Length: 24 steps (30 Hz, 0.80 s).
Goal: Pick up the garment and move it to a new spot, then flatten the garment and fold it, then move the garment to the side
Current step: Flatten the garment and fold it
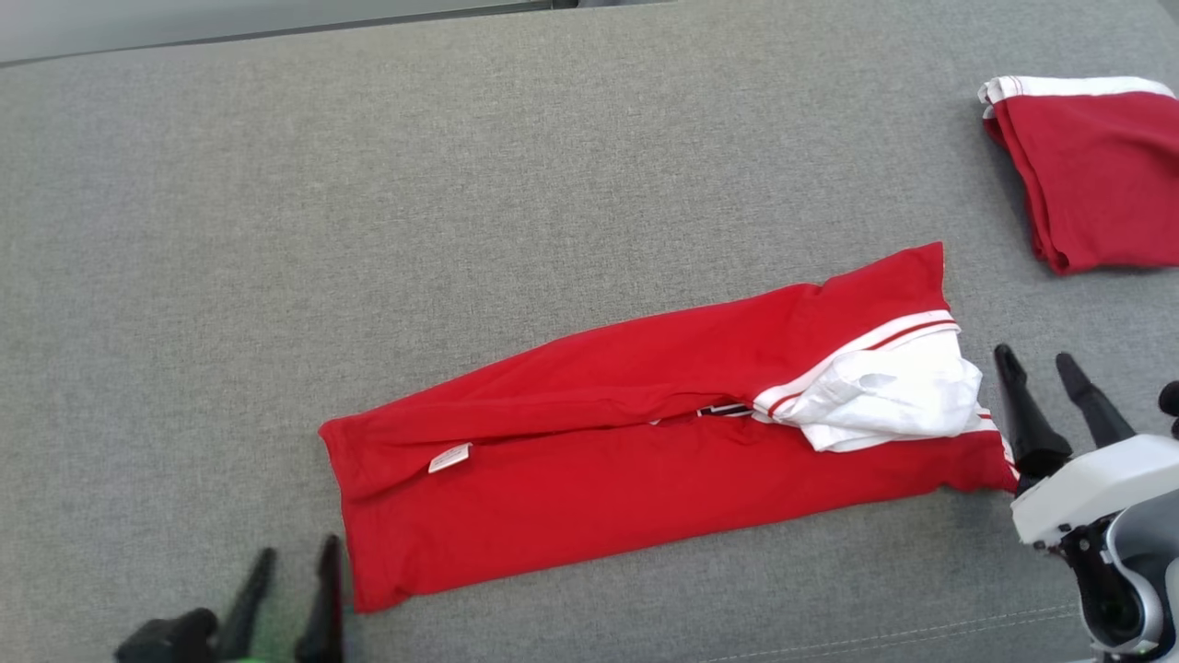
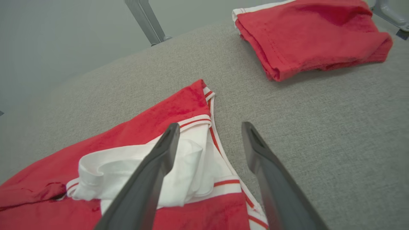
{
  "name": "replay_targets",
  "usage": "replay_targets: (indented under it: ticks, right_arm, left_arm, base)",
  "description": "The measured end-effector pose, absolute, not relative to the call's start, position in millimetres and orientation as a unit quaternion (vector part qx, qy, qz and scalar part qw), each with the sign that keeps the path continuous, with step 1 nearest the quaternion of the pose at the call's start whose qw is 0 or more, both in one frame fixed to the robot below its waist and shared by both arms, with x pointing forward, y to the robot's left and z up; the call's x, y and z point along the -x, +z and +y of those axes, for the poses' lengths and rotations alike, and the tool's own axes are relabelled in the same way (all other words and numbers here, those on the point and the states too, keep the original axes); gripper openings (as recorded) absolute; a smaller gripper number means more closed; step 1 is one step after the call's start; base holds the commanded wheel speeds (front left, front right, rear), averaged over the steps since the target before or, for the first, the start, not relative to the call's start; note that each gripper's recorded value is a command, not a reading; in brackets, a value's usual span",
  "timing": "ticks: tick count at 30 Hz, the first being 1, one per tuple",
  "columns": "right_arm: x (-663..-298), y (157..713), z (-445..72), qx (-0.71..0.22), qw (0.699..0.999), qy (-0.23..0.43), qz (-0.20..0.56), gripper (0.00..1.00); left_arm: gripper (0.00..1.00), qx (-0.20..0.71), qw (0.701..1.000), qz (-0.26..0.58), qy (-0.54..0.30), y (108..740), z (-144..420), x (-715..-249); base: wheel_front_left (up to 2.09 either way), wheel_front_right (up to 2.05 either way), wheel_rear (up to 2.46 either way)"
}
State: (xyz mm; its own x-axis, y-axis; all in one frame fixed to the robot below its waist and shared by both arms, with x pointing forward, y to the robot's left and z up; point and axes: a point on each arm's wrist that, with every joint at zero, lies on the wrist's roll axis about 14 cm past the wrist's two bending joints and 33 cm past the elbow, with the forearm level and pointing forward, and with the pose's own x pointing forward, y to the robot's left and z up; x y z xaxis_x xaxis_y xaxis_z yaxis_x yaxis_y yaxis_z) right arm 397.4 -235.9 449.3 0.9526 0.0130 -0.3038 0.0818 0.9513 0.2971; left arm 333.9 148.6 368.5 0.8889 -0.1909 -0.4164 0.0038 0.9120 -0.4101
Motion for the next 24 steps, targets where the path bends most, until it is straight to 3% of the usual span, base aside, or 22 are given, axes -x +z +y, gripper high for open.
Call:
replay_targets:
  ticks: [5, 8, 13, 22, 23, 24]
  right_arm:
    - [-411.5, 463.1, -242.0, -0.136, 0.981, -0.025, 0.134, 1.00]
    - [-418.9, 449.6, -230.4, -0.120, 0.978, -0.010, 0.170, 1.00]
    - [-415.3, 399.0, -233.7, -0.088, 0.959, -0.019, 0.268, 1.00]
    - [-420.6, 368.8, -217.8, -0.119, 0.941, 0.000, 0.318, 1.00]
    - [-421.6, 369.1, -218.4, -0.127, 0.940, 0.000, 0.316, 0.31]
    - [-421.9, 369.1, -221.1, -0.134, 0.940, -0.004, 0.314, 0.00]
  left_arm:
    - [1.00, 0.165, 0.975, 0.149, 0.015, 400.3, 182.1, -358.8]
    - [1.00, 0.147, 0.983, 0.112, 0.020, 416.2, 182.5, -363.3]
    - [1.00, 0.137, 0.984, 0.112, 0.014, 411.3, 178.0, -356.4]
    - [1.00, 0.132, 0.985, 0.107, 0.039, 410.6, 193.1, -350.2]
    - [1.00, 0.131, 0.985, 0.107, 0.040, 410.7, 194.6, -349.2]
    - [1.00, 0.131, 0.985, 0.106, 0.042, 411.0, 196.3, -348.3]
  base:
    - [0.00, 0.00, 0.00]
    - [0.00, 0.00, 0.00]
    - [0.00, 0.00, 0.00]
    - [0.00, 0.00, 0.00]
    - [0.00, 0.00, 0.00]
    - [0.00, 0.00, 0.00]
